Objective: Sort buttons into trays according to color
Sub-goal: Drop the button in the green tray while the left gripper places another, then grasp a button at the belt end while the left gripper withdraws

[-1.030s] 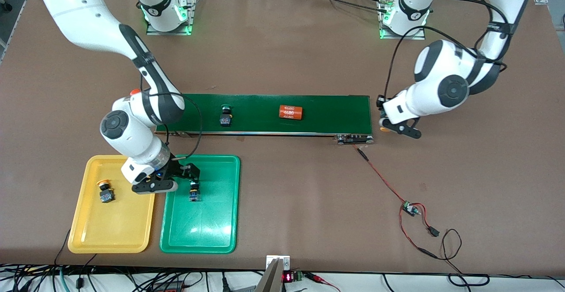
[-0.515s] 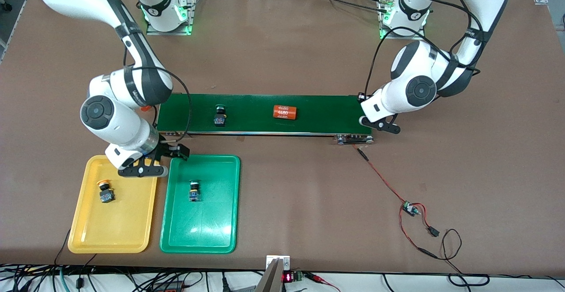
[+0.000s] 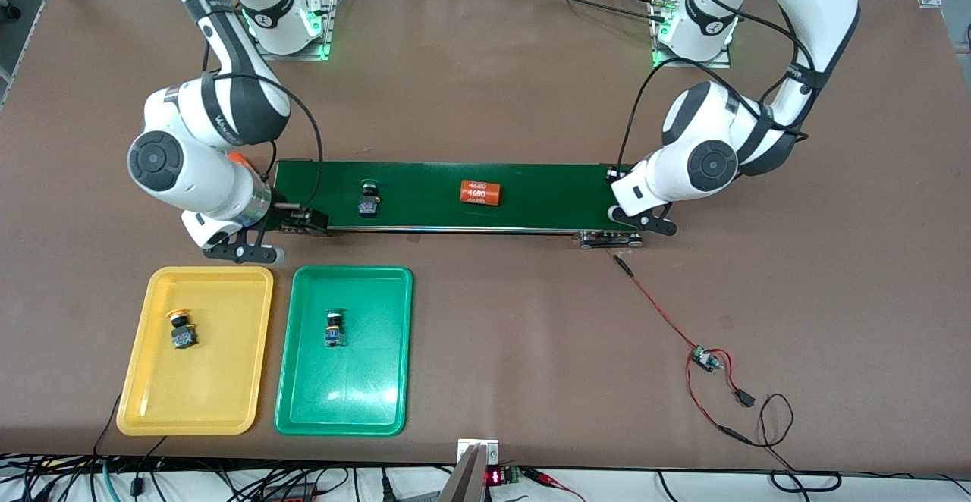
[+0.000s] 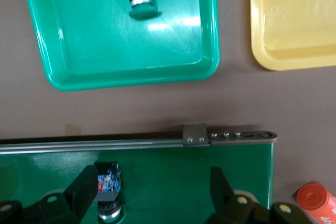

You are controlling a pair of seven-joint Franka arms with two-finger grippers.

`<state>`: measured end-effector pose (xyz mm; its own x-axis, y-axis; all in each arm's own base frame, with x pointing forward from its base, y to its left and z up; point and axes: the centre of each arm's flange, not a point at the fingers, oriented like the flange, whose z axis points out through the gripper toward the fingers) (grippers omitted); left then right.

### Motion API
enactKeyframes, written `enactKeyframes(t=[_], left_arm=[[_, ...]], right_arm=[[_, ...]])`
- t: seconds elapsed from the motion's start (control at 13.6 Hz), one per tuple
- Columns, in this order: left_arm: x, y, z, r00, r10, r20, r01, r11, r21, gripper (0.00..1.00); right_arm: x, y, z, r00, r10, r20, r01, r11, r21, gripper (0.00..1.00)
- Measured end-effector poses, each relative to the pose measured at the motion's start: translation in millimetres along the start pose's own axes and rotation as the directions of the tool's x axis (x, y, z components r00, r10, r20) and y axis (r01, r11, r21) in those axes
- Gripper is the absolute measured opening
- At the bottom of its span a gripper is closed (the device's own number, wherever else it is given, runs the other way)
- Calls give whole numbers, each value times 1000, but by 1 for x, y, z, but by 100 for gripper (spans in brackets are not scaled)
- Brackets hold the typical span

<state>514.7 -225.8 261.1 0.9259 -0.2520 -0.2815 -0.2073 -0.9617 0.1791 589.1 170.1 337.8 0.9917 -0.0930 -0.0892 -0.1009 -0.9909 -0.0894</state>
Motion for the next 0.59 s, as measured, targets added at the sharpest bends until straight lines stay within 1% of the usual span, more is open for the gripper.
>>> enactKeyframes(t=[0.07, 0.15, 0.29, 0.44, 0.59], left_arm=[[0, 3, 1, 1000, 5, -2, -5, 1000, 1, 34], [0, 6, 2, 1000, 10, -1, -10, 1000, 1, 34], [-1, 10, 6, 1000, 17, 4, -17, 1000, 2, 34], [-1, 11, 9, 1000, 18, 11, -18, 1000, 0, 34], [-2, 13, 17, 1000, 22, 19, -22, 1000, -1, 34]], right_arm=[[-7, 0, 4, 1000, -3, -21, 3, 1000, 3, 96], [-14, 2, 8, 999, -4, -51, 5, 1000, 8, 98], [-32, 9, 20, 995, -5, -104, 6, 1000, 13, 99], [-51, 16, 29, 992, -7, -129, 8, 1000, 10, 99], [-65, 19, 32, 991, -12, -131, 12, 1000, 2, 99]])
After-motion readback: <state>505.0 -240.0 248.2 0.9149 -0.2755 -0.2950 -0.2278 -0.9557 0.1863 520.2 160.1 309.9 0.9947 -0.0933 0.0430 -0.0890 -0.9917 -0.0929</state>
